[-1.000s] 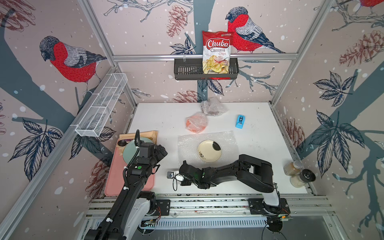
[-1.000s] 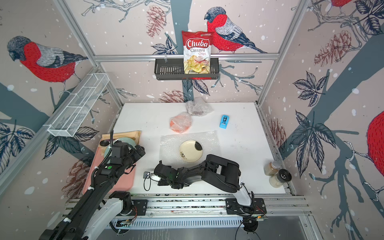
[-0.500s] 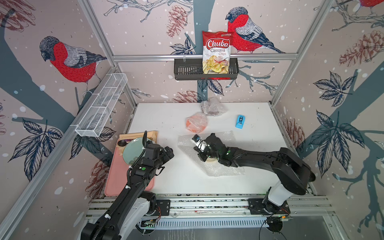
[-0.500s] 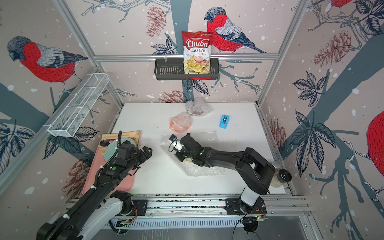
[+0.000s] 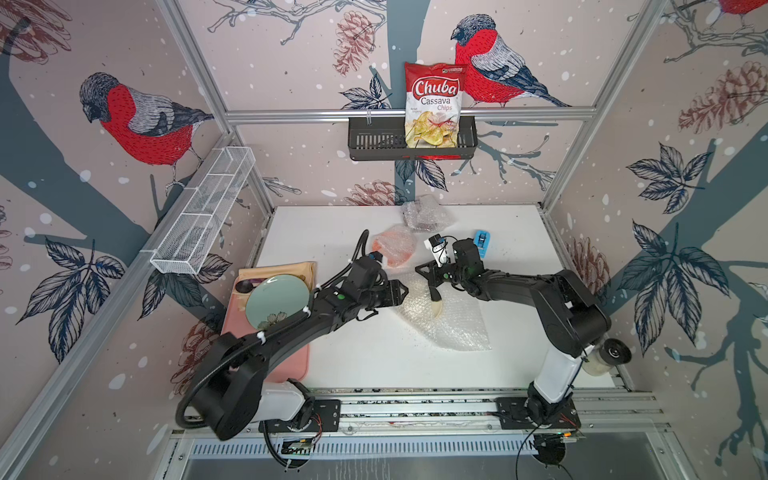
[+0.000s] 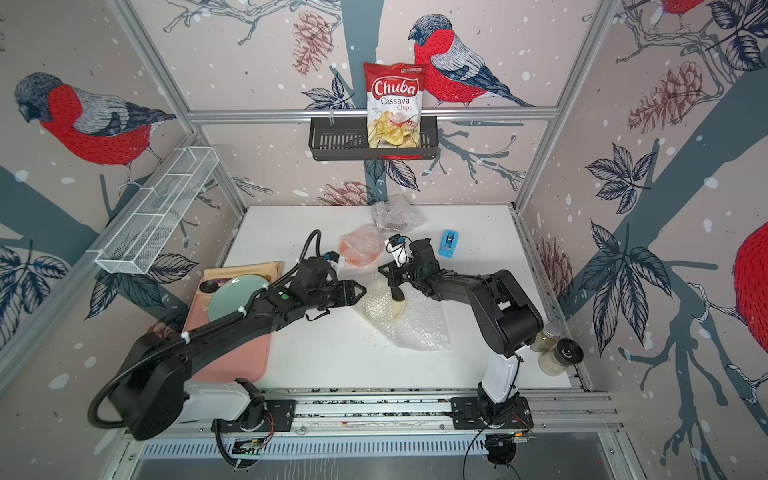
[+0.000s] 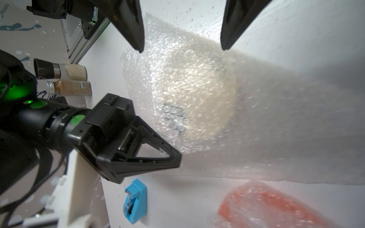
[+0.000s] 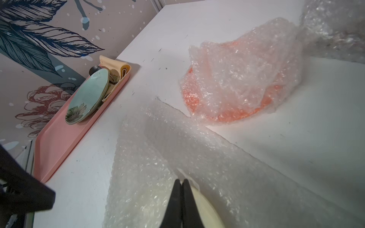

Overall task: Wrap dinner plates in bubble wrap
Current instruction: Wrap the plate in the bubble wrap.

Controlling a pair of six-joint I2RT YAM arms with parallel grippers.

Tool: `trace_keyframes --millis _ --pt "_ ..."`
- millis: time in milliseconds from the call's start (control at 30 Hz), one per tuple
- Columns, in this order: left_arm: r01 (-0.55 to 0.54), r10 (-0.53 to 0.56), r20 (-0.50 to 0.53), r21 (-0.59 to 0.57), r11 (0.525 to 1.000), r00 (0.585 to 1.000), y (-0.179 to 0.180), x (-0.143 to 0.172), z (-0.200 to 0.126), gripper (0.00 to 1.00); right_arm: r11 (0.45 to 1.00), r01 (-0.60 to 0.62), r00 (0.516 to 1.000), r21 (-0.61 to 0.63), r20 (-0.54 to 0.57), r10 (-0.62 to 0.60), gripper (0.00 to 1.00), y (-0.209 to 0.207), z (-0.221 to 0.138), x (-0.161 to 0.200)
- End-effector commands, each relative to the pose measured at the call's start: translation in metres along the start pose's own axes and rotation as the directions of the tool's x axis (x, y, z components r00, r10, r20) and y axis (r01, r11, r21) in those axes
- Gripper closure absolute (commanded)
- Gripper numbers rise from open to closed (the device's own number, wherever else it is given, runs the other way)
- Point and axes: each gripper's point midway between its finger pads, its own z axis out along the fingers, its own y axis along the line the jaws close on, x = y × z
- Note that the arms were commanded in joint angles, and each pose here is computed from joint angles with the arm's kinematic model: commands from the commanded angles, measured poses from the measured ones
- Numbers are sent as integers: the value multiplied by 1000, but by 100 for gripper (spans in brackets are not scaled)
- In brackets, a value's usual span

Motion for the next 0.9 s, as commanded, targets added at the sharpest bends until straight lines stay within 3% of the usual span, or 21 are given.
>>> trace_keyframes --millis 0,167,200,267,333,433,600,700,867 --pt "-72 72 -117 1 997 991 -3 11 25 44 993 -46 999 -106 -2 46 100 10 5 -4" --pt "-58 47 -158 -62 996 986 8 -2 68 49 989 -115 993 -94 5 116 100 1 4 -4" --pt "-53 41 -166 -68 996 985 10 -3 75 50 988 -128 992 -86 10 130 94 -1 2 -6" --pt "-38 20 -185 -95 995 982 18 -2 92 54 986 -161 987 -52 21 162 69 -7 -8 -12" --pt "-29 3 -213 -117 993 977 27 3 105 56 985 -170 985 -1 23 170 56 -13 -22 -16" --pt "-12 -23 -237 -145 989 971 38 10 118 57 984 -82 996 155 -28 88 28 -22 -53 -13" --pt "20 -55 -237 -148 989 970 48 20 121 57 895 170 978 412 -184 -101 15 -18 -114 -1" --pt "67 -98 -226 -142 988 969 57 24 121 58 819 348 929 457 -288 -234 16 0 -144 21" --pt "96 -113 -222 -84 992 968 51 24 122 58 760 613 739 218 -499 -453 19 45 -164 98"
